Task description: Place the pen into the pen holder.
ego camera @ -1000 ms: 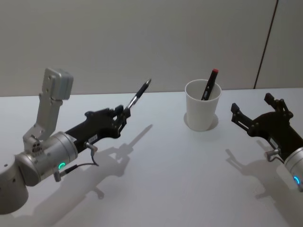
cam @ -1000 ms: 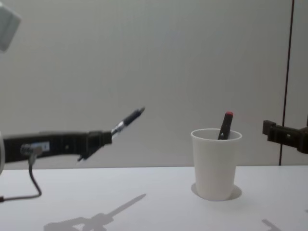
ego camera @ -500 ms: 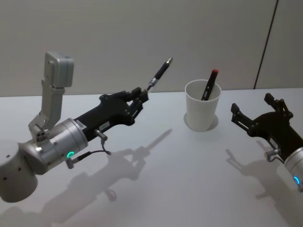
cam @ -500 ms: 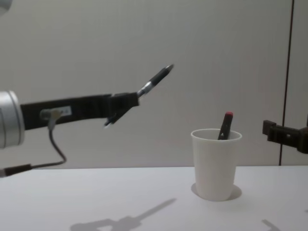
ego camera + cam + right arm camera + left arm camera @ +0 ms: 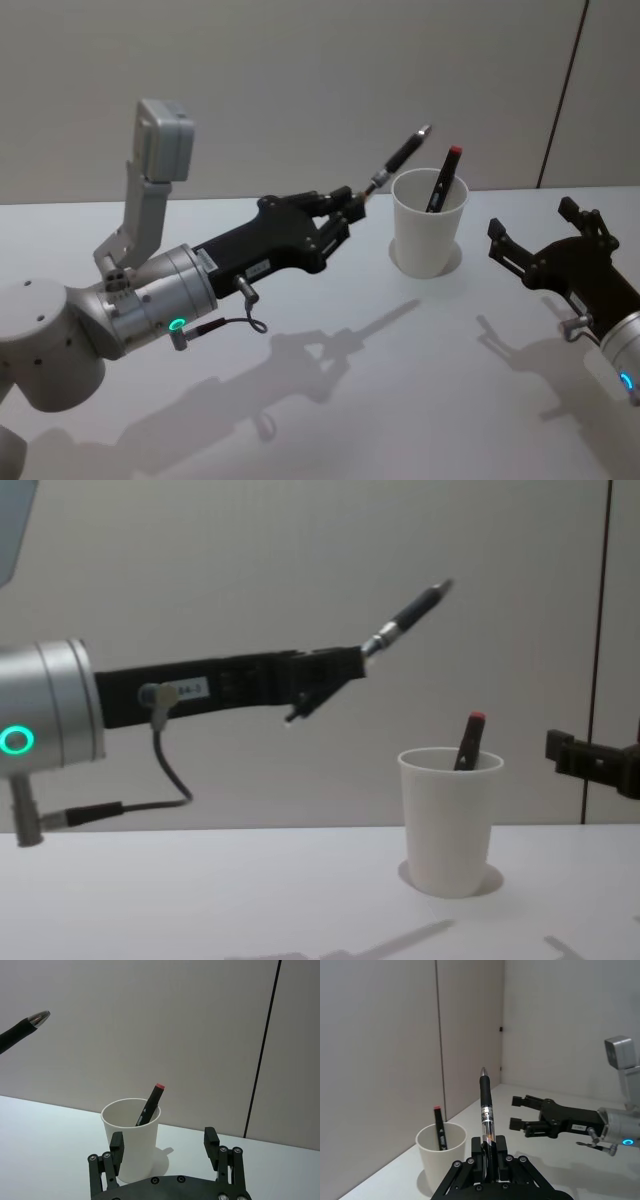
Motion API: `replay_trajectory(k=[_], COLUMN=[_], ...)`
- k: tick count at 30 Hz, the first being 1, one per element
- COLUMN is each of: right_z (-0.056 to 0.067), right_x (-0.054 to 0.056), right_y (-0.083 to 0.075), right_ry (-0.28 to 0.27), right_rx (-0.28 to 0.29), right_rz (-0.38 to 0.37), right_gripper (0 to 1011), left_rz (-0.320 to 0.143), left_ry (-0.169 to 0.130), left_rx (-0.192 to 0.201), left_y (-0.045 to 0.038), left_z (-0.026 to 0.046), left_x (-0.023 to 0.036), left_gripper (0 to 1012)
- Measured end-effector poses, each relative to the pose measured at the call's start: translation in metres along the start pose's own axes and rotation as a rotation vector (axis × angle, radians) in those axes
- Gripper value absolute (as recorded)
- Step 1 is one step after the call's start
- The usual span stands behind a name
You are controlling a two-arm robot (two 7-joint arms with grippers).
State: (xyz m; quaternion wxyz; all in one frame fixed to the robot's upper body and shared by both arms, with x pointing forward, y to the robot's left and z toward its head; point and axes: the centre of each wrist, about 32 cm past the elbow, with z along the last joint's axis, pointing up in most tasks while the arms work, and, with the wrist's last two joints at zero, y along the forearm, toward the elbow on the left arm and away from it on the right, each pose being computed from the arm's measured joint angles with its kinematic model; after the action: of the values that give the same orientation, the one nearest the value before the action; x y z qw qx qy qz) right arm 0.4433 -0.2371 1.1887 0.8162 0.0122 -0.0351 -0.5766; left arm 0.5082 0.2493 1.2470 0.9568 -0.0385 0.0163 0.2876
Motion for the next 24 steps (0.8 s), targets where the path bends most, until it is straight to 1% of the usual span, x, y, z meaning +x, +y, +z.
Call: replay_trajectory(k=[1,2,6,10,24], right_z=[0.000,0.000,0.000,0.000,0.000], right_x=[0.000,0.000,0.000,0.000,0.000], right_y=[0.000,0.000,0.000,0.000,0.000], right_ry=[0.000,0.000,0.000,0.000,0.000], right_rx=[0.000,0.000,0.000,0.000,0.000], right_rz=[0.000,0.000,0.000,0.000,0.000], right_gripper=[1002,1002,1002,1001,1001], left_rz=[-0.015,-0.015,-0.052,-0.075,-0.092], left_ry=[-0.001,-0.001,-0.005,-0.008,-0.009], left_rx=[0.000,0.000,0.003,0.003,0.000], left_y=[-0.0023,-0.0023,-0.0079,-0.0125,-0.0208], left_z=[0.0005,0.0005,0.0016,0.0027,0.0040], left_x=[-0.0009,-0.0009,-0.0031,-0.0049,-0.0077], left_gripper=[164,164,164,164,164])
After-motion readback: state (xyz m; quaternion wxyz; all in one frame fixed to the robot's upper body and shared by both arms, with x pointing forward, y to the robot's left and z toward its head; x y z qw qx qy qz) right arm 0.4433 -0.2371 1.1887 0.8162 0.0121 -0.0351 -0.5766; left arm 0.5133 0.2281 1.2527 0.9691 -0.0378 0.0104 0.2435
